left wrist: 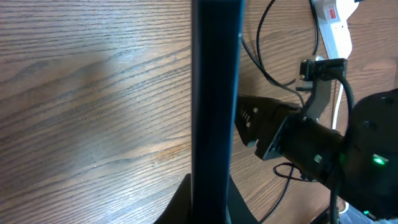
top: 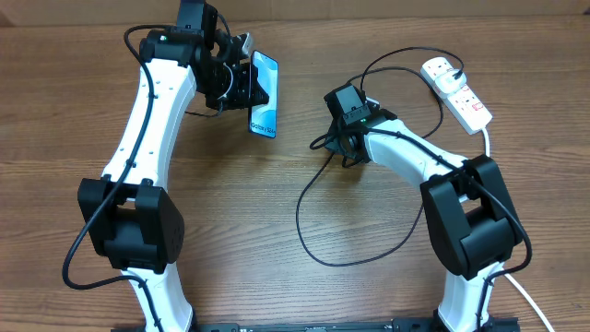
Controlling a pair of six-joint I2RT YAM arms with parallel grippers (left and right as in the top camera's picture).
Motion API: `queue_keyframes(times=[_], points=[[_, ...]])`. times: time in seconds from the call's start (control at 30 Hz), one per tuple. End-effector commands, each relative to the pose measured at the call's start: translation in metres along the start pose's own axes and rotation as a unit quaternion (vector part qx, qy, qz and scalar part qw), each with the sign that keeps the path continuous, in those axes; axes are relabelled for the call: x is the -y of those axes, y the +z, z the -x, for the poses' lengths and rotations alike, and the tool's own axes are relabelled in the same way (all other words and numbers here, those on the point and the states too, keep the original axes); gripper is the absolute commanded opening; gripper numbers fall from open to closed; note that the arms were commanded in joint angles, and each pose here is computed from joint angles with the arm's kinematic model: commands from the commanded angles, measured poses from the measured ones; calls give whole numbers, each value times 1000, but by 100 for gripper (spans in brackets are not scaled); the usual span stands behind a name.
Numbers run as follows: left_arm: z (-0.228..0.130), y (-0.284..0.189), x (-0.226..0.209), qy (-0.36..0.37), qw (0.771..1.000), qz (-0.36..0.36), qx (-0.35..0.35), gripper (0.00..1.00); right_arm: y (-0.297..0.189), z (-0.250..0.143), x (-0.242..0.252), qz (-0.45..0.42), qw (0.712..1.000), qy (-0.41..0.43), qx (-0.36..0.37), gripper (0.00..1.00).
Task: Plug charger to phone and switch on socket
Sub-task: 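Lower the right gripper onto the black cable's USB-C end and grasp it, then lift the cable plug off the table with the right gripper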
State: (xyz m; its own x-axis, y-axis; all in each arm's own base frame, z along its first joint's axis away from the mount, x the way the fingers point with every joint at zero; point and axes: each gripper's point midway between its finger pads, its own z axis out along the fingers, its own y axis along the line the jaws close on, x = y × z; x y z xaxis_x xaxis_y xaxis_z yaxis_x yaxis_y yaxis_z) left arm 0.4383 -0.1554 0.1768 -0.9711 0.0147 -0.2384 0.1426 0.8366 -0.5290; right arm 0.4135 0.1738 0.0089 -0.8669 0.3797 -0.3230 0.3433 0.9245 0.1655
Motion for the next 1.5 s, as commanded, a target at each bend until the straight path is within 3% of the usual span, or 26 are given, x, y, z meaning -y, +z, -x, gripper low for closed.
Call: queue_keyframes(times=[0.0,0.43,0.6,0.7,0.83,1.13,1.27,1.47], points=[[2,-3,8,18,1000,-17,4,4,8,1,3,-11,1000,-1,4,46],[3,-3,9,19,1000,-17,6,4,6,-4,30,-74,997,-13,3,44],[3,-3,9,18,1000,-19,6,4,-4,-13,34,-91,995,-4,-29,44],[3,-3,9,15,1000,-19,6,4,-9,-21,20,-58,996,1,-65,44],[2,-3,10,14,1000,-20,5,4,-8,-23,20,-59,995,29,-70,32],[2,-3,10,15,1000,-20,5,4,2,-21,25,-75,995,38,-60,31],[2,-3,10,15,1000,-20,5,4,2,-20,25,-74,995,38,-58,22],[2,-3,10,14,1000,-20,4,4,2,-19,25,-75,995,37,-56,19]])
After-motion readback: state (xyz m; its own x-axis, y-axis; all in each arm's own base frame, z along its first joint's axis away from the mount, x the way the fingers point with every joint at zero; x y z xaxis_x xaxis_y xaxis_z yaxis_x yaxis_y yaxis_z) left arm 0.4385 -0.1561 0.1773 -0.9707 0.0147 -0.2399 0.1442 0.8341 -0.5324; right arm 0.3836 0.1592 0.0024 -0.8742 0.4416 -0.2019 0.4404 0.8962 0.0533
